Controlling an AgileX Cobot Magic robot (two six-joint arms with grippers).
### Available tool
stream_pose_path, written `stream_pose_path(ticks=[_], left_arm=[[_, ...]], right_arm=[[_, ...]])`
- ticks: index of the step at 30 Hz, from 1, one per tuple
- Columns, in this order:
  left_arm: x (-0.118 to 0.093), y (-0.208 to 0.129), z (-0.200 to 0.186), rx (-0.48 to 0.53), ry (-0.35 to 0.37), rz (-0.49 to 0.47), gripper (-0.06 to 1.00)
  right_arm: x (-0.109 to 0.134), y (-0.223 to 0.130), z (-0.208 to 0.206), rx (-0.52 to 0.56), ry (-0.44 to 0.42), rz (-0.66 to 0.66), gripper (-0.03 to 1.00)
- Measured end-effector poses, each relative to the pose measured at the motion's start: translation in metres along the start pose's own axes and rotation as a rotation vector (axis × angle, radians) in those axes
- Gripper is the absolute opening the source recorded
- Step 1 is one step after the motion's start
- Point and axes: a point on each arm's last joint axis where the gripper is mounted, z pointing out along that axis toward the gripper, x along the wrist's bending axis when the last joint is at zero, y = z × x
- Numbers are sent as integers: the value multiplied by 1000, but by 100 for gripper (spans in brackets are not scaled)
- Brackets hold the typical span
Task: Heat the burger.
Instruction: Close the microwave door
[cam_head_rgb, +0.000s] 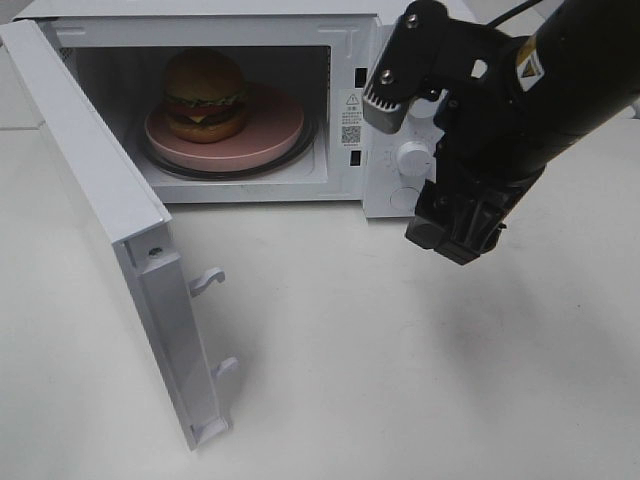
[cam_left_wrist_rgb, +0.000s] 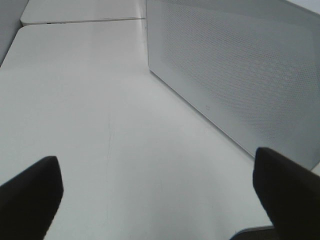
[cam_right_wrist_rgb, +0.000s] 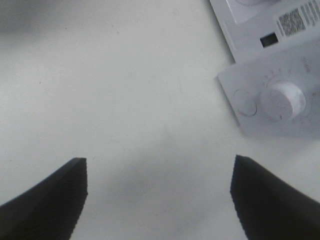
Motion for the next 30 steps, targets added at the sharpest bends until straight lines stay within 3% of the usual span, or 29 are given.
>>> stream_pose_path(ticks=[5, 12, 30], left_arm=[[0, 0, 0, 0, 0, 0, 96], [0, 0, 0, 0, 0, 0, 96], [0, 0, 0, 0, 0, 0, 96]], right_arm=[[1, -11, -19, 58, -9, 137, 77], [5, -31, -55, 122, -22, 219, 77], [18, -69, -122, 95, -58, 349, 77]])
